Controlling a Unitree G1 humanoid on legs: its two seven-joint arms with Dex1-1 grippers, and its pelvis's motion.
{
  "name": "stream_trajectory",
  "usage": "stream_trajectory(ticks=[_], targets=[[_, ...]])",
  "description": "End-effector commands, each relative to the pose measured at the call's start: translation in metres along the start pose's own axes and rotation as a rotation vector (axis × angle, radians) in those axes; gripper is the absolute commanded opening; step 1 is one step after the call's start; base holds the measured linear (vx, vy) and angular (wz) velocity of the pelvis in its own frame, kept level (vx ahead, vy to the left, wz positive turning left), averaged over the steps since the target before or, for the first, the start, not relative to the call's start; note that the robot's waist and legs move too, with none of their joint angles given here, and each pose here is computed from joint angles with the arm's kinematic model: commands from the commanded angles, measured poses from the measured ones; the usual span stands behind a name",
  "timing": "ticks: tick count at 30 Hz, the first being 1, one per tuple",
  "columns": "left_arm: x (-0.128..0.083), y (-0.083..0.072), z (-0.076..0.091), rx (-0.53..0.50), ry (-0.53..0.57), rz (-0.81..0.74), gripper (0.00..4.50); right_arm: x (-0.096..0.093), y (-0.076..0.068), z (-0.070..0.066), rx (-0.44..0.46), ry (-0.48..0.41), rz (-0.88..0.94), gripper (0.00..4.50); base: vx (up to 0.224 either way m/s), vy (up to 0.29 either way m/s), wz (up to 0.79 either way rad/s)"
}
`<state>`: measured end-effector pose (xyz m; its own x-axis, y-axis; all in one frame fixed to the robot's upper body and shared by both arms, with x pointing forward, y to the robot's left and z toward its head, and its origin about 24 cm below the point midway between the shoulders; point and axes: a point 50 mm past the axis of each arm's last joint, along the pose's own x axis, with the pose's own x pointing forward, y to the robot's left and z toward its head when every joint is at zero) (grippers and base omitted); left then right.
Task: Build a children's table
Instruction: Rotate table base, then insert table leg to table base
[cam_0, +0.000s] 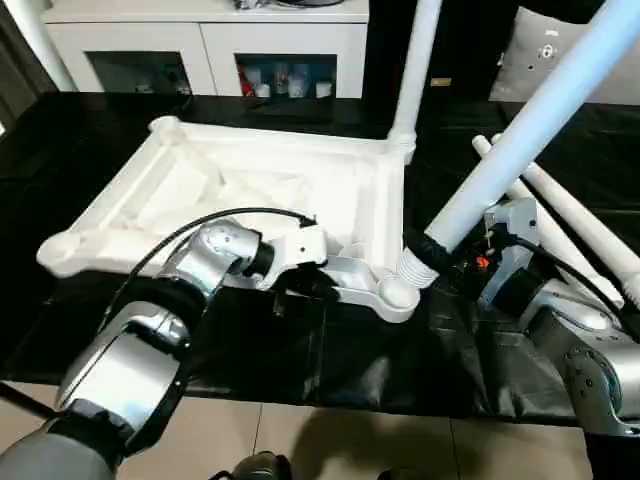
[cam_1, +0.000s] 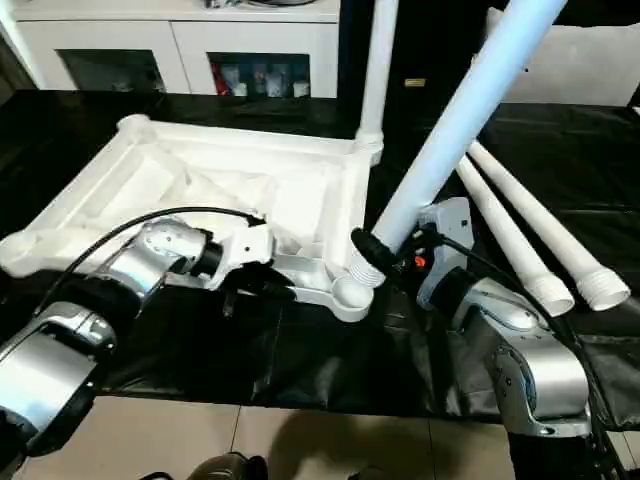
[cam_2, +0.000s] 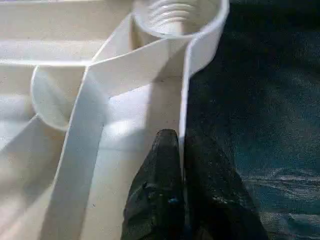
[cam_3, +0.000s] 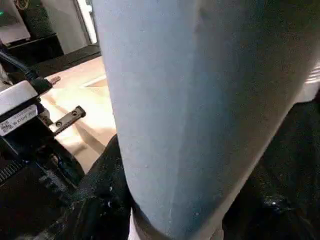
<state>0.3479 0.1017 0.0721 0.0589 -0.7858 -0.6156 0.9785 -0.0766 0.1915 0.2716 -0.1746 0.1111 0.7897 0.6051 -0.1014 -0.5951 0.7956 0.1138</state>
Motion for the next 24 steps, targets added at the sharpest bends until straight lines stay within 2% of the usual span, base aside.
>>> stream_trajectory(ticks=[1,2,5,7,9,12,13,16,19,22,24], targets=[[-0.007,0.004,-0.015,-0.019,0.139,0.087,0.02,0.001,0.005,0.007,-0.021,-0.031,0.030,1.89,0.000,0.000,0.00],[-0.008,0.009,-0.017,-0.110,0.139,0.147,0.00,0.002,0.005,0.007,-0.022,-0.034,0.030,1.89,0.000,0.000,0.00],[-0.009,0.011,-0.018,-0.175,0.130,0.183,0.00,0.003,0.006,0.007,-0.023,-0.035,0.030,1.89,0.000,0.000,0.00],[-0.008,0.012,-0.021,-0.266,0.120,0.241,0.00,0.004,0.005,0.007,-0.026,-0.038,0.028,1.89,0.000,0.000,0.00],[-0.005,0.009,-0.022,-0.291,0.090,0.257,0.00,0.006,0.005,0.008,-0.022,-0.045,0.028,1.89,0.000,0.000,0.00],[-0.003,0.005,-0.020,-0.279,0.061,0.235,0.00,0.008,0.004,0.009,-0.020,-0.050,0.028,1.89,0.000,0.000,0.00],[-0.001,0.001,-0.018,-0.240,0.032,0.213,0.00,0.010,0.005,0.009,-0.022,-0.050,0.030,1.89,0.000,0.000,0.00],[0.001,-0.006,-0.015,-0.208,-0.005,0.188,0.00,0.013,0.006,0.010,-0.028,-0.052,0.034,1.89,0.000,0.000,0.00],[0.003,-0.019,-0.013,-0.108,-0.074,0.145,0.00,0.019,0.008,0.012,-0.040,-0.048,0.076,1.89,0.000,0.000,0.00],[0.003,-0.021,-0.014,-0.106,-0.089,0.171,0.00,0.022,0.012,0.009,-0.020,-0.008,0.137,1.89,0.000,0.000,0.00],[0.004,-0.022,-0.017,-0.117,-0.062,0.178,0.00,0.027,0.012,0.005,-0.004,0.039,0.179,1.89,0.000,0.000,0.00]])
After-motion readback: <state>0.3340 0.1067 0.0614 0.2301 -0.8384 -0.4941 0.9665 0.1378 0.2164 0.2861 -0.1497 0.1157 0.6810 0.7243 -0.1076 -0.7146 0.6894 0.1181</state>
